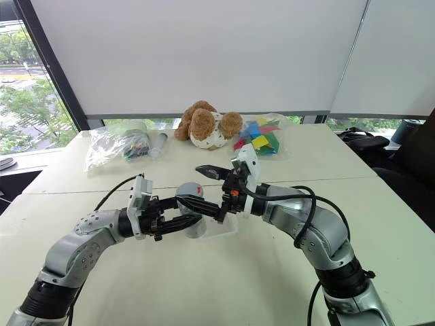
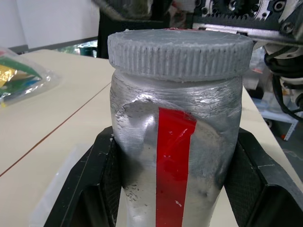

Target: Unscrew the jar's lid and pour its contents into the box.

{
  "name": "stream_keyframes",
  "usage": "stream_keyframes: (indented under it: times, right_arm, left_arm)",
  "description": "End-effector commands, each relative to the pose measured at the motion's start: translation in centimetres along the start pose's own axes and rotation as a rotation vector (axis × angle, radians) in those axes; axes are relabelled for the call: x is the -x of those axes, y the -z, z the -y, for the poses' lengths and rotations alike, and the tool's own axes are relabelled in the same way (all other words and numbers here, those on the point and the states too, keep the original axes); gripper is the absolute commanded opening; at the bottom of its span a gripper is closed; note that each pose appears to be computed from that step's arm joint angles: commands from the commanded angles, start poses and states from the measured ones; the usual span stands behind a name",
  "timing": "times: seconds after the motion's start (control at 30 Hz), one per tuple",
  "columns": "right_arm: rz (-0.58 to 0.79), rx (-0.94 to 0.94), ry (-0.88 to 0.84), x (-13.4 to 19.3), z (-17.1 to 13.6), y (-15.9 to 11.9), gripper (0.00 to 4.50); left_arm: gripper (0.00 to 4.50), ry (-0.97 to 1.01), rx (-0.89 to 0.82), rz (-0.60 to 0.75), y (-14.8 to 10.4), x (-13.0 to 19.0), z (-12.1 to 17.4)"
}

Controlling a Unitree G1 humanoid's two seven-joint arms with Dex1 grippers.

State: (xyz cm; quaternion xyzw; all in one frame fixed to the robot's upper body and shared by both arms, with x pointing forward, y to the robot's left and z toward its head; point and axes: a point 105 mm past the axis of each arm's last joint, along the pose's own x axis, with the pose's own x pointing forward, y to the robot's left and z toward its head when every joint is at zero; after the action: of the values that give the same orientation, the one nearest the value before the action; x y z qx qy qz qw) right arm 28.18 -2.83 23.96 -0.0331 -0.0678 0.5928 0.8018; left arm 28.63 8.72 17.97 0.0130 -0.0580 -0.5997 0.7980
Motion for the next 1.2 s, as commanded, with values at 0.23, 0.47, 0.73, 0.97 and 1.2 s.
stream_keyframes:
  times: [0.23, 0.47, 0.73, 0.97, 1.2]
  right_arm:
    - [0.009, 0.017, -0.044, -0.7, -0.3, -0.3, 4.50]
    - [0.023, -0.003, -0.083, -0.4, -0.5, -0.3, 2.69]
    - [-0.041, 0.022, -0.355, 1.3, -1.9, -0.9, 2.37]
    - [-0.073, 0.080, -0.628, 3.2, -3.0, -1.9, 2.37]
    - [-0.077, 0.053, -0.615, 3.4, -2.8, -2.1, 2.37]
  left_arm:
    - [2.24, 0.016, -0.072, 0.028, -1.0, -0.5, 0.7]
    - [2.24, 0.027, -0.086, 0.030, -1.2, -0.6, 0.9]
    - [2.24, 0.195, -0.112, 0.037, -1.9, -0.4, 2.0]
    - [2.24, 0.398, -0.112, 0.018, -2.0, -0.6, 4.2]
    - [2.24, 0.386, -0.121, 0.045, -2.2, -0.9, 4.4]
